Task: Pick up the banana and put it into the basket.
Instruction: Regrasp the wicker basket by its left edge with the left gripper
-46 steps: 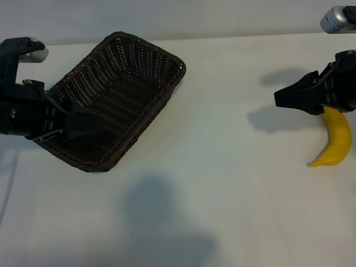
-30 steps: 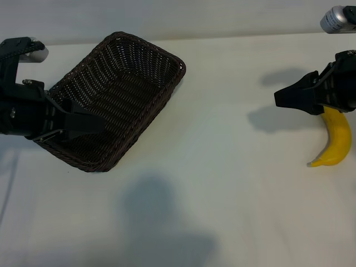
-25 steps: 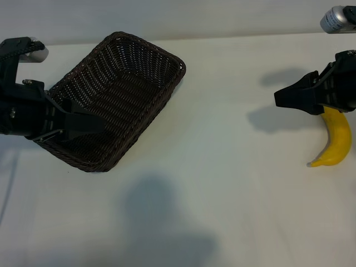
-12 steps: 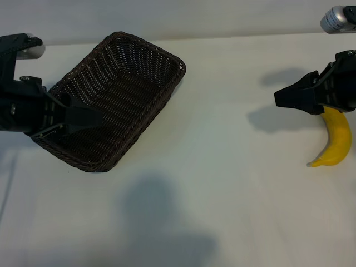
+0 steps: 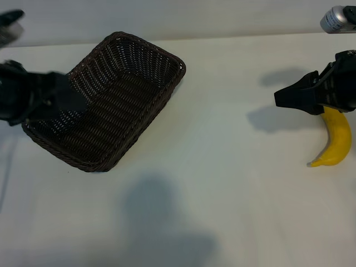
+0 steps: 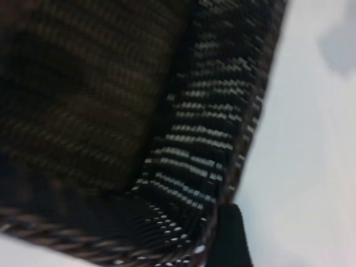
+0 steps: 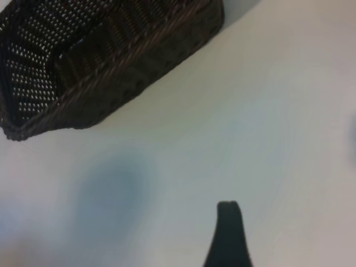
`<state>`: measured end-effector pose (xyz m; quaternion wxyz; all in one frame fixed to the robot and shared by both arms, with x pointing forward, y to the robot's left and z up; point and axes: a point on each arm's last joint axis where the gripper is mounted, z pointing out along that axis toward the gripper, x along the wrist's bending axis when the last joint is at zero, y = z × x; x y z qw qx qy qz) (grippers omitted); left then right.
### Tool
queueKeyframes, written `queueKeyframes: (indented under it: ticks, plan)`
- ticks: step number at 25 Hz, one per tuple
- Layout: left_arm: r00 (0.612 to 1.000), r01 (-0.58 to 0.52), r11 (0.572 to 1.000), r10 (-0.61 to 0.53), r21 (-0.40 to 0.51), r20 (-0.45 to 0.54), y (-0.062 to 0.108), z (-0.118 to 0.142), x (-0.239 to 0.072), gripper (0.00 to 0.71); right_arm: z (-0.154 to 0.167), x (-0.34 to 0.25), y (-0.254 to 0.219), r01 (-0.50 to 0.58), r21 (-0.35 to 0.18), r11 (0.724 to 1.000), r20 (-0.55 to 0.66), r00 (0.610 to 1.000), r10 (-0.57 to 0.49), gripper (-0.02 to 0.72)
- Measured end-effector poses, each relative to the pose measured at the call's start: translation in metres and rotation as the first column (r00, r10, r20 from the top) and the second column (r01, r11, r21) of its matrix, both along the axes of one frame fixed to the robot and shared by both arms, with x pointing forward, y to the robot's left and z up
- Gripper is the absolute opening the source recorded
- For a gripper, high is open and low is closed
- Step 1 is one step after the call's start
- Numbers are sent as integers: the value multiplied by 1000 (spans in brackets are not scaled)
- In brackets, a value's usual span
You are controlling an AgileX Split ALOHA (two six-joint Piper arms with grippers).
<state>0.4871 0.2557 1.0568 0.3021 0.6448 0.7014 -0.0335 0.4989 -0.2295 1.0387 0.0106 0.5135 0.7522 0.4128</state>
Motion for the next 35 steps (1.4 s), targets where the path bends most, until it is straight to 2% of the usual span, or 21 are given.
queueKeyframes:
  ticks: [4,8,11,16,22,26,31,35]
  plan:
    - [977,-195,979,199,54,-77,11,-2,1,574,0,0,0,0,0,1000,0,1000,0,567]
    - [922,-355,931,364,88,-130,18,-5,1,574,0,0,0,0,0,1000,0,1000,0,567]
    - [882,-426,898,440,113,-169,21,-7,-1,574,0,0,0,0,0,1000,0,1000,0,567]
    - [804,-480,859,512,179,-303,23,-29,7,574,0,0,0,0,0,1000,0,1000,0,567]
    - [717,-539,814,579,218,-388,23,-53,18,574,0,0,0,1,0,1000,0,1000,-1,567]
    - [679,-576,786,612,223,-405,23,-55,17,574,0,0,0,1,0,1000,0,1000,-1,567]
    - [622,-628,742,660,237,-421,24,-74,8,574,0,0,0,1,0,1000,0,1000,-1,567]
    - [616,-644,729,674,232,-408,25,-84,4,574,0,0,0,1,0,1000,0,1000,-1,567]
